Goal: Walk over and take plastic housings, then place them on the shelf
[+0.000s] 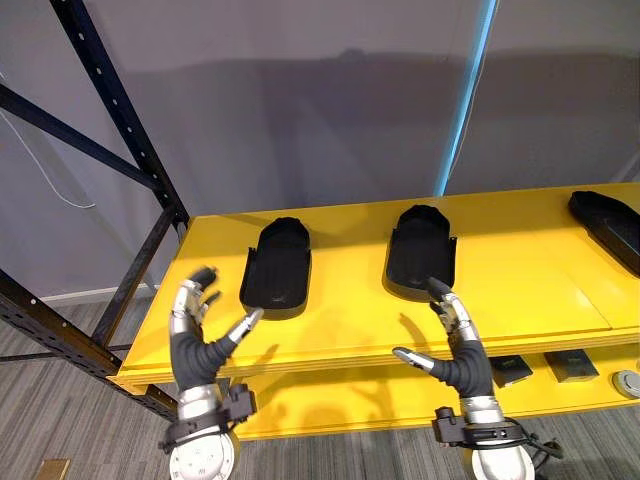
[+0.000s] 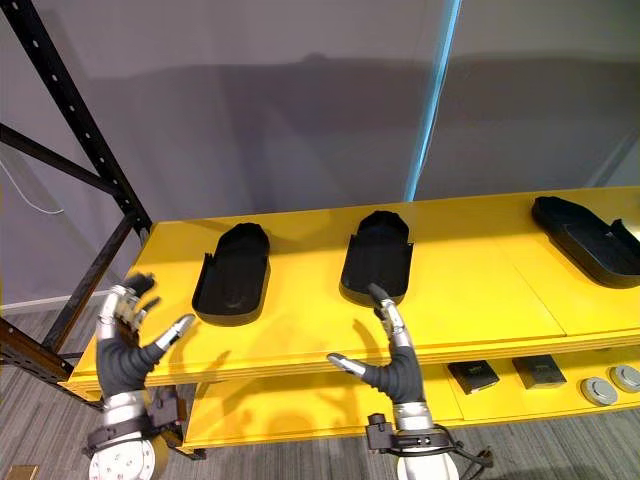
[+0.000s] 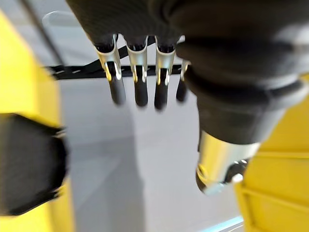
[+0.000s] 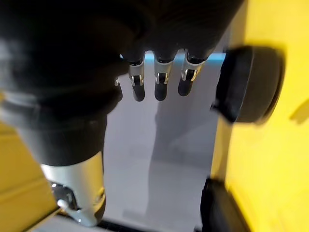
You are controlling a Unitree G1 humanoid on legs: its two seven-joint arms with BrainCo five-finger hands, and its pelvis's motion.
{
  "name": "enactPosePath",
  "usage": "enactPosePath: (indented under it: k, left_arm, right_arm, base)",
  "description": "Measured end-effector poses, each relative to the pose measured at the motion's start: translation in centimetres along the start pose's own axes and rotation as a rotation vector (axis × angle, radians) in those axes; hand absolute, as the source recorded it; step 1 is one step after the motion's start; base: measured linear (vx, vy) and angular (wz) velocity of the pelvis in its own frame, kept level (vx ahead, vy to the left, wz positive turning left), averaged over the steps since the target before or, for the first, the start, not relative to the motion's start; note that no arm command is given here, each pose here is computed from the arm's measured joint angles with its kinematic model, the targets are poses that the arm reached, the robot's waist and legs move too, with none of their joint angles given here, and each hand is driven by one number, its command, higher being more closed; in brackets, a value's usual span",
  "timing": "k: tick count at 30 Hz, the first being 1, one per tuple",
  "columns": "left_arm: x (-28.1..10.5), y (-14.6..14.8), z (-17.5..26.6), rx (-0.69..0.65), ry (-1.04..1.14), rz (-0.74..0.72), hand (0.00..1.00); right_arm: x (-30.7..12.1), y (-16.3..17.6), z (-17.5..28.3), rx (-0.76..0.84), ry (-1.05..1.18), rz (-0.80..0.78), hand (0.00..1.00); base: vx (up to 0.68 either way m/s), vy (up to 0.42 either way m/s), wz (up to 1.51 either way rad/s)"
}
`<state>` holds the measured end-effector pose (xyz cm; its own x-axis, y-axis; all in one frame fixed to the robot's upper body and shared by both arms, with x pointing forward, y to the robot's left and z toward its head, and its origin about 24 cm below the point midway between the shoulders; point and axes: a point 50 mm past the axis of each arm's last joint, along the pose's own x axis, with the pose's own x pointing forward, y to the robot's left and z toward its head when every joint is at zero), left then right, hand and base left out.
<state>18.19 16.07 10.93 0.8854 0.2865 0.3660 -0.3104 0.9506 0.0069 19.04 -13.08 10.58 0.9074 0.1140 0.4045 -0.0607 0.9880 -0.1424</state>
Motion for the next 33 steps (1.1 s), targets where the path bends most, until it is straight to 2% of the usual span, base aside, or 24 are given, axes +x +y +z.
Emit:
enactPosePath:
  k: [8, 17, 22, 33]
  left_arm:
    - [-0.2, -0.6, -3.5, -0.005, 0.149, -0.077, 1.0]
    - [4.3, -0.7, -4.0, 0.026, 0.079, -0.051, 1.0]
    - [6.3, -1.3, -3.4, -0.006, 0.036, -0.039, 1.0]
    - [7.1, -1.3, -4.6, -0.01, 0.083, -0.022, 1.0]
  right_arm:
    - [0.3, 0.8, -1.0, 0.009, 0.026, 0.041, 0.0]
    - [1.6, 1.0, -0.2, 0.049, -0.037, 0.05, 0.0]
    - [2.1, 1.0, 0.1, 0.064, -0.057, 0.052, 0.0]
    - [2.0, 1.1, 0.1, 0.097, -0.053, 0.052, 0.0]
  base:
    - [0.0, -0.001, 0.04]
    - [-0.03, 0.001, -0.16]
    - [0.0, 0.0, -0.08]
    - [-0.02, 0.001, -0.08]
